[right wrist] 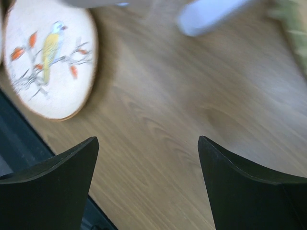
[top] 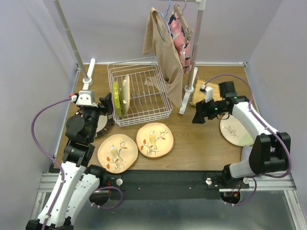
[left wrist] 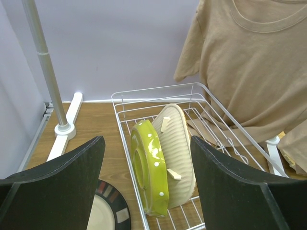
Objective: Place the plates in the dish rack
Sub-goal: Grab a plate with the right arm
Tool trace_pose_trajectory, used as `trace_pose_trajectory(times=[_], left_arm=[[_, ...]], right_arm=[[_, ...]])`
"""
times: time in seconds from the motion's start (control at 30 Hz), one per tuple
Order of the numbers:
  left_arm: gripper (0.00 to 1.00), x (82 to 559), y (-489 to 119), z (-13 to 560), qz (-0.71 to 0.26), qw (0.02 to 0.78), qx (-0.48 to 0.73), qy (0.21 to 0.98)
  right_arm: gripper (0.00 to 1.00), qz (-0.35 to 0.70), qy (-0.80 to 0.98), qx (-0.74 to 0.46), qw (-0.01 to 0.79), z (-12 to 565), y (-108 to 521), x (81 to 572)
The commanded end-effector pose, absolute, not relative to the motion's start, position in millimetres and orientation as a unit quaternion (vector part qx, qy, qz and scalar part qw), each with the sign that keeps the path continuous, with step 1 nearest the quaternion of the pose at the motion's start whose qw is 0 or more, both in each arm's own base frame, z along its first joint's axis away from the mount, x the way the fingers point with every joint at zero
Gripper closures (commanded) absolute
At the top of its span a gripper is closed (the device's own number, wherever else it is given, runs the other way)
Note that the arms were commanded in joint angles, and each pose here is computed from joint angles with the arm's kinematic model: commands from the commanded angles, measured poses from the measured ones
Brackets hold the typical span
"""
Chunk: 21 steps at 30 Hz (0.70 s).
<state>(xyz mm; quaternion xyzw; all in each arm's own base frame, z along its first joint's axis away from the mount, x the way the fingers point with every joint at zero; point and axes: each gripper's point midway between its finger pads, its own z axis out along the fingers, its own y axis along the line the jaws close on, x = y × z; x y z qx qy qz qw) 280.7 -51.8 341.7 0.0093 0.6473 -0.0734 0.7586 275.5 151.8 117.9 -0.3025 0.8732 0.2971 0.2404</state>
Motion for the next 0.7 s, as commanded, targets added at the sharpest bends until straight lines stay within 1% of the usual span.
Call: trace_pose_trajectory(times=[0.0,0.13,0.3,0.4,0.53,0.67], left_arm=[[0.19,280.1,-55.7,349.0,-0.079,0.768,0.023,0.635],[0.19,281.2,-57.8,347.8,-0.081,0.767,0.028,0.636],[0.19,280.8,-57.5,347.2,-0.081,0.767,0.028,0.636],[0.19,281.1,-57.5,347.1,-0.081,0.767,0.028,0.636],[0.19,282.6,-59.1,345.9,-0.082,0.765,0.030,0.638],[0.19,285.2,-61.4,343.7,-0.084,0.762,0.035,0.641]], right_arm=[[0.08,0.245,0.907,-0.202,0.278,123.0,85.6,312.6],[0.08,0.200,0.920,-0.155,0.299,126.2,45.9,333.8],[0.07,0.159,0.934,-0.098,0.304,124.0,-1.3,357.5],[0.08,0.130,0.939,-0.115,0.298,113.6,-16.1,361.2],[0.08,0.082,0.936,-0.188,0.287,98.5,-32.7,363.0],[0.09,0.051,0.924,-0.244,0.288,96.6,-43.3,371.2]])
